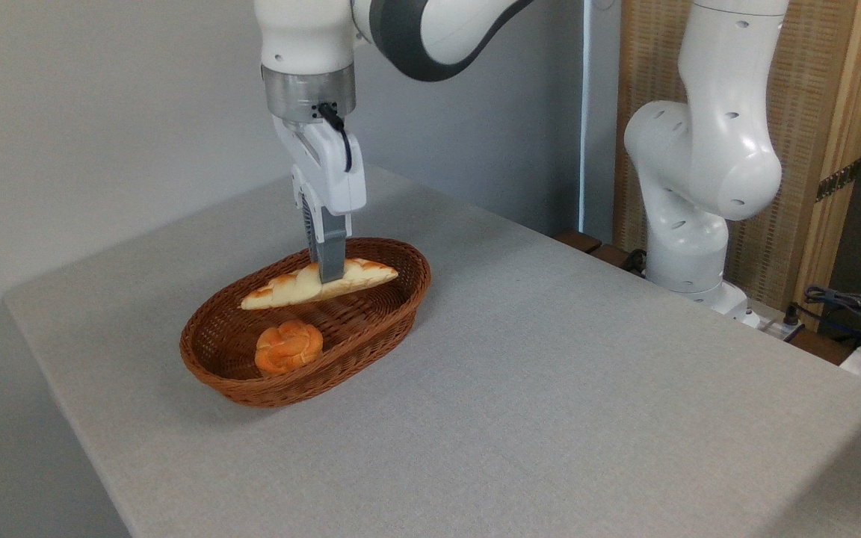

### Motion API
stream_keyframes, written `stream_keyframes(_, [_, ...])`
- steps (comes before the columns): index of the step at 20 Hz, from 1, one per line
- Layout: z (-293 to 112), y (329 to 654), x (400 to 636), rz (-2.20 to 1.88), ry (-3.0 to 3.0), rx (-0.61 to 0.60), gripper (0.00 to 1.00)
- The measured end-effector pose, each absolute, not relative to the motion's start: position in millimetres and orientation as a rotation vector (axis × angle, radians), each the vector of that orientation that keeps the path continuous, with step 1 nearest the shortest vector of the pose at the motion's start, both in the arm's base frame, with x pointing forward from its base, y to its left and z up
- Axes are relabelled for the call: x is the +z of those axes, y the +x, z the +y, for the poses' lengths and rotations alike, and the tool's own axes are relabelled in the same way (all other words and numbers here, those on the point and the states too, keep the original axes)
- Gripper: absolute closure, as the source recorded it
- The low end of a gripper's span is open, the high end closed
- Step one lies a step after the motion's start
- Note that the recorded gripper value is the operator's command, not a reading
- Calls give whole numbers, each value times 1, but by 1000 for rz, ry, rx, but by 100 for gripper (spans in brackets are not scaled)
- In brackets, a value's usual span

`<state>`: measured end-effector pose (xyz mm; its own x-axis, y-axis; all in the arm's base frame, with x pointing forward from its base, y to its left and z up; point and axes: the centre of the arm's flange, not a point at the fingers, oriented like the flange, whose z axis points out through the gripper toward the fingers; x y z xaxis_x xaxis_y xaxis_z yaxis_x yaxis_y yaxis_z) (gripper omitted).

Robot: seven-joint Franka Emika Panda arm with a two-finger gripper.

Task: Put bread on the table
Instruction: 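Close the gripper on the braided roll and lift it, then carry the roll out of the basket and lower it to the table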

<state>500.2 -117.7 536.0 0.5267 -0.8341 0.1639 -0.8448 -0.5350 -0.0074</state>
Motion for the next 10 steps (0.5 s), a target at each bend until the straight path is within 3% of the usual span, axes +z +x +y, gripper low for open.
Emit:
stream_keyframes(5, [-70,512,546,-1358,2736,266,89])
stream_keyframes(10, [-21,522,531,-1271,2771,235,87])
